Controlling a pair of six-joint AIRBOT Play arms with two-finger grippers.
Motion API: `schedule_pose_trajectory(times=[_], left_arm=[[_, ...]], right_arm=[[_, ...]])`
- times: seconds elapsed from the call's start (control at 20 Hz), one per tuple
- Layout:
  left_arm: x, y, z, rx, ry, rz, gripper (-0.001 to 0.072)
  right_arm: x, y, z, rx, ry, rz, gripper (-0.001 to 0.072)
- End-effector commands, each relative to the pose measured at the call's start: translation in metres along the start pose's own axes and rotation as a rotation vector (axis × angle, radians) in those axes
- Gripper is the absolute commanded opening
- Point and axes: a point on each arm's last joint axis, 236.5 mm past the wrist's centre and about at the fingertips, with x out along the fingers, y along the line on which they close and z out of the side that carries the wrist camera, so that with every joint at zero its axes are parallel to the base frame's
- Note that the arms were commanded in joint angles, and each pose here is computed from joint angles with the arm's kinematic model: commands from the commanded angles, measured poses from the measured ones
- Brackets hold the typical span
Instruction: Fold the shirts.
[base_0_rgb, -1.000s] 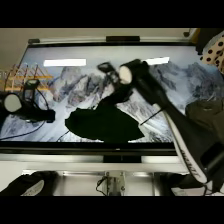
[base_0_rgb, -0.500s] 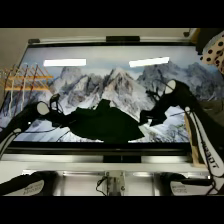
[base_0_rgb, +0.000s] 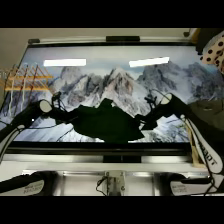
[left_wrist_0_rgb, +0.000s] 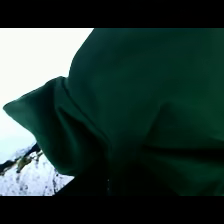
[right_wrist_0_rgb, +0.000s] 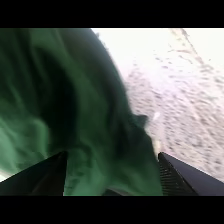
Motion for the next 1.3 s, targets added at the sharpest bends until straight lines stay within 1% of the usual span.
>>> schedule_pose_trajectory(times=[0.0,0.05,0.1,0.2,0.3,0.4,0.5,0.6,0.7,0.8,0.9,0.95,1.05,1.15,1.25], left_arm=[[-0.006,-0.008,0.011,0.017,-0.025,-0.014,0.0034],[-0.008,-0.009,0.012,0.019,-0.024,-0.016,0.0034],[-0.012,-0.013,0.013,0.037,-0.02,-0.019,0.0033],[-0.034,-0.025,0.025,0.137,-0.052,-0.025,0.0032],[-0.087,-0.04,0.057,0.238,-0.183,0.003,0.0032],[-0.178,-0.069,0.094,0.341,-0.411,0.014,0.0032],[-0.302,-0.119,0.108,0.428,-0.694,-0.069,0.0032],[-0.43,-0.163,0.084,0.486,-0.959,-0.204,0.0032],[-0.531,-0.193,0.036,0.537,-1.159,-0.361,0.0032],[-0.588,-0.209,-0.008,0.575,-1.265,-0.493,0.0032],[-0.61,-0.21,-0.031,0.594,-1.308,-0.535,0.0032],[-0.615,-0.207,-0.035,0.599,-1.327,-0.526,0.0031],[-0.616,-0.193,-0.024,0.598,-1.366,-0.422,0.0031],[-0.597,-0.175,0.009,0.572,-1.347,-0.272,0.0032],[-0.549,-0.161,0.053,0.545,-1.228,-0.139,0.0032]], right_arm=[[0.021,0.013,0.006,-0.006,-0.01,0.025,0.0539],[0.026,0.015,0.005,-0.028,-0.008,0.008,0.0245],[0.027,0.019,0.005,-0.052,-0.012,-0.006,0.0078],[0.008,0.026,0.014,-0.129,-0.057,-0.042,0.0071],[-0.043,0.031,0.031,-0.249,-0.165,-0.144,0.0071],[-0.129,0.051,0.046,-0.375,-0.363,-0.261,0.0071],[-0.23,0.101,0.043,-0.497,-0.636,-0.307,0.0071],[-0.324,0.171,0.01,-0.618,-0.932,-0.239,0.0071],[-0.389,0.232,-0.044,-0.74,-1.169,-0.139,0.0071],[-0.416,0.267,-0.092,-0.808,-1.285,-0.044,0.0071],[-0.418,0.281,-0.122,-0.826,-1.298,0.029,0.0071],[-0.419,0.285,-0.132,-0.825,-1.3,0.058,0.0071],[-0.414,0.278,-0.13,-0.791,-1.275,0.04,0.0071],[-0.391,0.245,-0.108,-0.684,-1.174,-0.077,0.0071],[-0.346,0.199,-0.08,-0.563,-0.983,-0.219,0.0071]])
